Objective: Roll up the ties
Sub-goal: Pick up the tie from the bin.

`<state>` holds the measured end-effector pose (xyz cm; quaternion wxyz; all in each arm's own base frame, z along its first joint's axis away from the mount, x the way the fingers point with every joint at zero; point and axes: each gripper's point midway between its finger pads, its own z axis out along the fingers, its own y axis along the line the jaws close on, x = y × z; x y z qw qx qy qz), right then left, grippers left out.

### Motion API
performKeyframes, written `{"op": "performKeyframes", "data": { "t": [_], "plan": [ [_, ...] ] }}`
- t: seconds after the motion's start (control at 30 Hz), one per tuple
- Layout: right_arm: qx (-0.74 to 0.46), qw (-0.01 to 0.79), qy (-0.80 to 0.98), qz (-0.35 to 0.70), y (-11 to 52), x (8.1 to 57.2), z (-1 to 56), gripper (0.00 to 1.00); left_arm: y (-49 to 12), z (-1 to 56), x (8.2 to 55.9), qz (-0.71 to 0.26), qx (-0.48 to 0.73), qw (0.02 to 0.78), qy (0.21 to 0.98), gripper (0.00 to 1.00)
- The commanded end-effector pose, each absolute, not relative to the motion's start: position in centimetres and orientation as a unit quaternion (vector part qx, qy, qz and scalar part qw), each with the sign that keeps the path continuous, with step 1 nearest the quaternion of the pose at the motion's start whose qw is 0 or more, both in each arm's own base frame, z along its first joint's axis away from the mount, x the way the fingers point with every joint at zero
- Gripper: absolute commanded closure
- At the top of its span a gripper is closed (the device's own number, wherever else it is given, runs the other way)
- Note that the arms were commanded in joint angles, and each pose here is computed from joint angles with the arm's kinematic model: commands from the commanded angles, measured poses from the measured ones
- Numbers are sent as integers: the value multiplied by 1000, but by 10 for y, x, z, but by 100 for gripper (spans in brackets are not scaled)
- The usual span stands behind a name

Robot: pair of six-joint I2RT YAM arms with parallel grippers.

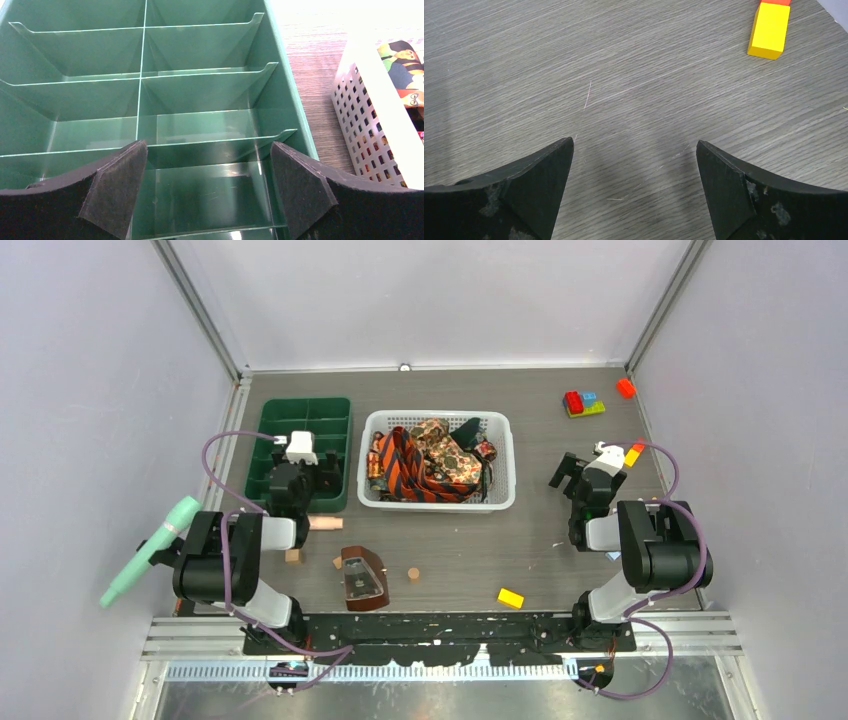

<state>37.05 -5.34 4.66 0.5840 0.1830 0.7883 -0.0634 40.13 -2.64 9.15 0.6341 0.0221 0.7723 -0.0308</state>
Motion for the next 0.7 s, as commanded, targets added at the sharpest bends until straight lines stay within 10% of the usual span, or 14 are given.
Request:
{"op": "performKeyframes", "data": {
  "t": [0.0,0.67],
  "plan": [
    [187,618,761,-68,-58,383,72,0,-8,72,395,8,17,611,791,1],
    [178,657,732,-23,-44,369,159,0,-1,115,375,52,-21,627,777,1]
  ]
}}
